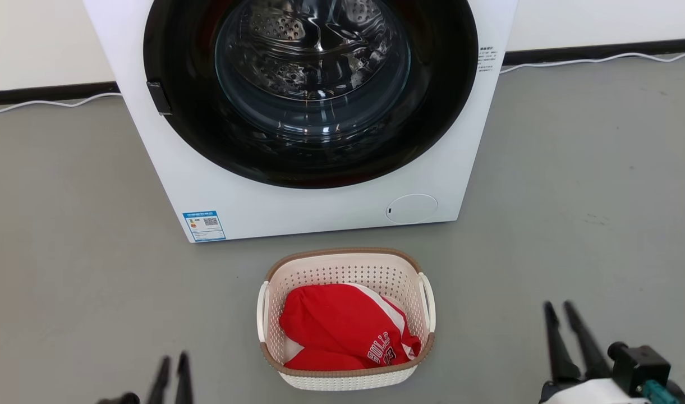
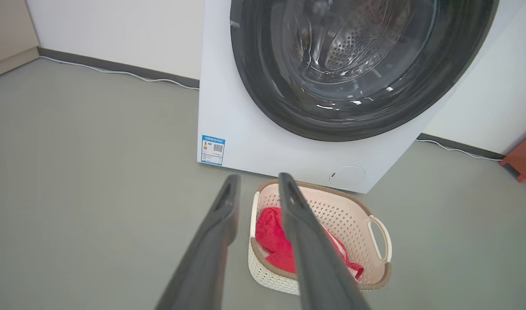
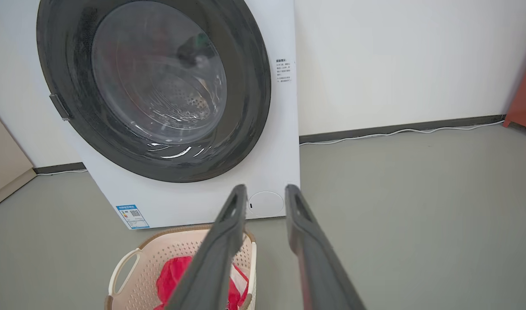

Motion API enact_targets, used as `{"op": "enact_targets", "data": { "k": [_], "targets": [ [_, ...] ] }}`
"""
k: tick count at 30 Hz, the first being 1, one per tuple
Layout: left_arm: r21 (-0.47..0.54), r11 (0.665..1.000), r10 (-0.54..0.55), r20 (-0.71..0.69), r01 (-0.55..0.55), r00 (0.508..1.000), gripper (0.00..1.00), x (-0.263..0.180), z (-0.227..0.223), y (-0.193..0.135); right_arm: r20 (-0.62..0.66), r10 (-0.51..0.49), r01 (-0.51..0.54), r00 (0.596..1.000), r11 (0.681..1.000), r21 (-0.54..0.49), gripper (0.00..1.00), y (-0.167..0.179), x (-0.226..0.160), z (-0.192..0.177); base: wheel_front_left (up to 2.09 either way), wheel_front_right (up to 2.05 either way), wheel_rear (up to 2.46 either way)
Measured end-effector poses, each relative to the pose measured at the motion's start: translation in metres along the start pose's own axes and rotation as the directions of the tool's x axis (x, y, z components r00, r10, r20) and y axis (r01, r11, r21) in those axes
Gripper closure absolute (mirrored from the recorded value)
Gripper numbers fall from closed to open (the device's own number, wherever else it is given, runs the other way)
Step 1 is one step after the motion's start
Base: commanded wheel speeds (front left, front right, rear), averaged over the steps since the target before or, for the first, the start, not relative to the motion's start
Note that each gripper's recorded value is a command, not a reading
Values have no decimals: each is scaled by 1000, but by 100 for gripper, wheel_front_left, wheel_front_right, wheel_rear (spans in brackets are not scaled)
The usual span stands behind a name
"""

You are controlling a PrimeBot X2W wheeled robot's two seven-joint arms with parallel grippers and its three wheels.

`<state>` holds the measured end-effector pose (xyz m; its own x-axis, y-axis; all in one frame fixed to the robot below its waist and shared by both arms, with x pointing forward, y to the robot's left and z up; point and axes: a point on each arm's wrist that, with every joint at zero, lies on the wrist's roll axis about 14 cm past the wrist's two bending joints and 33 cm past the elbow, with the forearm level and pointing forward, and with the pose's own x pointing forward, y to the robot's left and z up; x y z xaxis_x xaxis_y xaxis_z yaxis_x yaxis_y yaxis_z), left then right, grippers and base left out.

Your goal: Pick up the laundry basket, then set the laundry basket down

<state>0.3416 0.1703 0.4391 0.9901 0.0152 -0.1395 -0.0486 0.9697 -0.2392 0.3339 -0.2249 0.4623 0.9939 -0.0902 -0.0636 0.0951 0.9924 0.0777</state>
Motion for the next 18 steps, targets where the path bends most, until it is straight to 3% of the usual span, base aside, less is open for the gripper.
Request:
{"op": "enact_targets", "data": {
  "k": [5,18],
  "targets": [
    [-21,1000,20,-54,-22,998,100,-6,-15,5,-54,-10,12,998,999,31,100,-1,-6,-16,0,0,0],
    [-153,986,51,-83,-63,995,100,-7,-18,11,-68,-34,46,997,982,182,100,-3,-4,-17,0,0,0]
  ]
}}
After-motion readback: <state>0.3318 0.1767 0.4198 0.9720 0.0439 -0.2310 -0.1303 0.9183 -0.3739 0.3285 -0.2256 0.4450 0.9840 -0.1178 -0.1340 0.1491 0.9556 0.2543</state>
